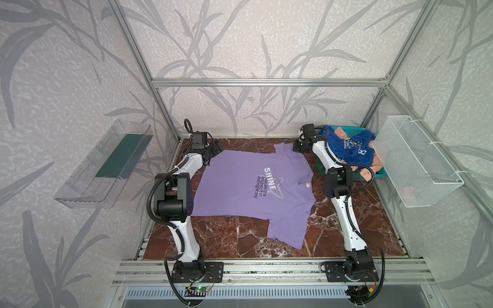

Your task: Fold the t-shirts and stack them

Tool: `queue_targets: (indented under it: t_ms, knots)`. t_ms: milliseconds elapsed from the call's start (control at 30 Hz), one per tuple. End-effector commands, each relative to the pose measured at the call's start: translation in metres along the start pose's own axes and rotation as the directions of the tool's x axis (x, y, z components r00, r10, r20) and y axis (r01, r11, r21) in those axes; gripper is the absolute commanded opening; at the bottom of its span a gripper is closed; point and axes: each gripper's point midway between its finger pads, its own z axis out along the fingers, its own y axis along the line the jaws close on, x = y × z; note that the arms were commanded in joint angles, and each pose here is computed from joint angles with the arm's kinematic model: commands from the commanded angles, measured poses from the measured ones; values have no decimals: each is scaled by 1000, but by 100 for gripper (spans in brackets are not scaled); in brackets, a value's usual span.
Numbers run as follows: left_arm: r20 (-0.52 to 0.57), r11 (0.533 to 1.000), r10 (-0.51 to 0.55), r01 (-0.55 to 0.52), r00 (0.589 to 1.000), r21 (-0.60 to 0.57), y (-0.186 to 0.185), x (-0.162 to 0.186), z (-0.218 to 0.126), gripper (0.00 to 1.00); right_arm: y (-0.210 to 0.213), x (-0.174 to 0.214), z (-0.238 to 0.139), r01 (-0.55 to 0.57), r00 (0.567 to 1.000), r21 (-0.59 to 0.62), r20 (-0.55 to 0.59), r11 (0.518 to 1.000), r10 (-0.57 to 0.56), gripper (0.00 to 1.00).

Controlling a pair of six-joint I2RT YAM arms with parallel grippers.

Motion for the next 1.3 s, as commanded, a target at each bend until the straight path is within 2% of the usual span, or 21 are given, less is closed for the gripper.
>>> queue_targets:
  t_ms: [0, 133, 233, 333, 567, 667, 833, 1133, 1267]
  knots:
    - [-56, 999, 28, -28, 998, -14, 7, 2, 17, 87, 20, -19, -33, -19, 999, -61, 32, 998, 21, 0]
    - [-101, 998, 22, -15, 995, 67, 3, 0, 45, 82, 32, -14, -45, -42, 999, -113, 3, 993, 43, 0]
    - [-121, 998, -1, 9, 993, 68, 11, 1, 61, 80, 41, -8, -45, -56, 998, -158, -14, 986, 54, 0]
    - [-130, 998, -19, 28, 991, 65, 20, -2, 70, 81, 44, -6, -47, -54, 998, -155, -21, 986, 51, 0]
    - [-150, 998, -35, 43, 988, 50, 38, -11, 82, 81, 40, -5, -50, -51, 999, -127, -19, 991, 49, 0]
    - [-152, 996, -79, 85, 985, 33, 48, -8, 89, 81, 41, -4, -50, -53, 998, -133, -23, 990, 50, 0]
    - [-141, 986, -138, 149, 980, 72, 45, -11, 102, 81, 40, 0, -49, -65, 997, -137, -35, 988, 61, 0]
    - [-163, 987, -156, 160, 974, 16, 60, -4, 118, 81, 37, 6, -48, -83, 996, -121, -51, 989, 77, 0]
    - [-190, 983, -173, 182, 966, 32, 59, 2, 125, 80, 38, 5, -47, -87, 995, -130, -49, 988, 81, 0]
